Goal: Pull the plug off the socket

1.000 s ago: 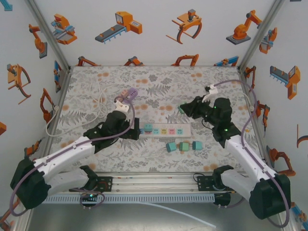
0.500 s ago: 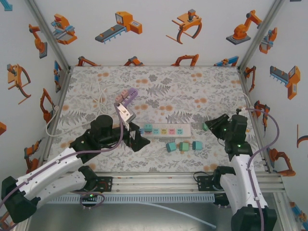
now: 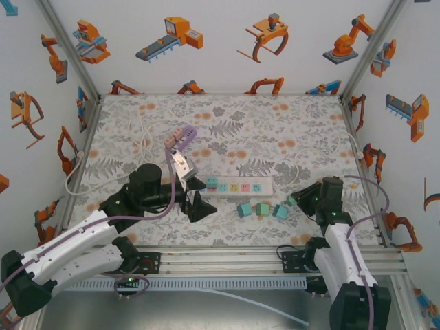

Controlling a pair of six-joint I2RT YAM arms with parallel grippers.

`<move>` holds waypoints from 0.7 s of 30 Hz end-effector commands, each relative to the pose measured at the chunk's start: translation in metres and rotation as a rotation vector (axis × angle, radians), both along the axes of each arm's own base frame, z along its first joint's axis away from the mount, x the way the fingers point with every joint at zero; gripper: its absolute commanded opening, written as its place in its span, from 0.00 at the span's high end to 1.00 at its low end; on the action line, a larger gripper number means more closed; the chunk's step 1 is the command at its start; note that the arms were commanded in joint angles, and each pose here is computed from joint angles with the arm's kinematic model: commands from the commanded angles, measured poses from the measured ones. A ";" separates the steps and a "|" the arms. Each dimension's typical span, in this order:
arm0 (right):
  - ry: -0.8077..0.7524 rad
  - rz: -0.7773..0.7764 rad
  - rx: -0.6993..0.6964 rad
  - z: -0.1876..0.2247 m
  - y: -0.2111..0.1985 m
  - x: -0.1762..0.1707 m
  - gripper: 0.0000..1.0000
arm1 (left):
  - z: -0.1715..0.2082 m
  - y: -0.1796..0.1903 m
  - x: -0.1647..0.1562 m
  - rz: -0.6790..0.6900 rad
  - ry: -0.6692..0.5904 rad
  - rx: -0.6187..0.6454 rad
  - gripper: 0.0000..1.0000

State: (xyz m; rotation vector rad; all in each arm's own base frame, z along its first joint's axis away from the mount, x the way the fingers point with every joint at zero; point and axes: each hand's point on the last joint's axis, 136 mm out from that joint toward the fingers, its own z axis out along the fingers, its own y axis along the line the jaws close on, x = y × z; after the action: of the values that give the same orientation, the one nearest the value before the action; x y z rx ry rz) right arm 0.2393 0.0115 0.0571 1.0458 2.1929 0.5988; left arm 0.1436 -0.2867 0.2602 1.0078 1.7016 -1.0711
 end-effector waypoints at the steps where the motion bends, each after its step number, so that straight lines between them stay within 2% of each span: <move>1: -0.015 -0.027 -0.020 -0.004 -0.007 0.003 0.77 | 0.014 -0.002 -0.002 -0.016 -0.049 -0.020 0.03; 5: 0.015 -0.039 -0.021 -0.014 -0.008 -0.001 0.63 | 0.010 -0.002 0.001 0.001 -0.046 -0.008 0.03; 10: 0.040 -0.050 -0.030 -0.018 -0.011 -0.005 0.52 | 0.007 -0.002 0.004 0.014 -0.047 0.002 0.03; 17: 0.074 -0.084 -0.062 -0.018 -0.018 -0.012 0.47 | 0.003 0.000 0.007 0.039 -0.047 0.015 0.03; 21: 0.038 -0.087 -0.071 -0.007 -0.020 -0.009 0.46 | 0.000 0.003 0.011 0.068 -0.047 0.027 0.03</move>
State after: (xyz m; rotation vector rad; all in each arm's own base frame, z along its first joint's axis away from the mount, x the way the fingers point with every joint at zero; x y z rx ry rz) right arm 0.2355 0.0012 0.0478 1.0798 2.1759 0.5284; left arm 0.1530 -0.2854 0.2559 0.9812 1.7182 -1.0059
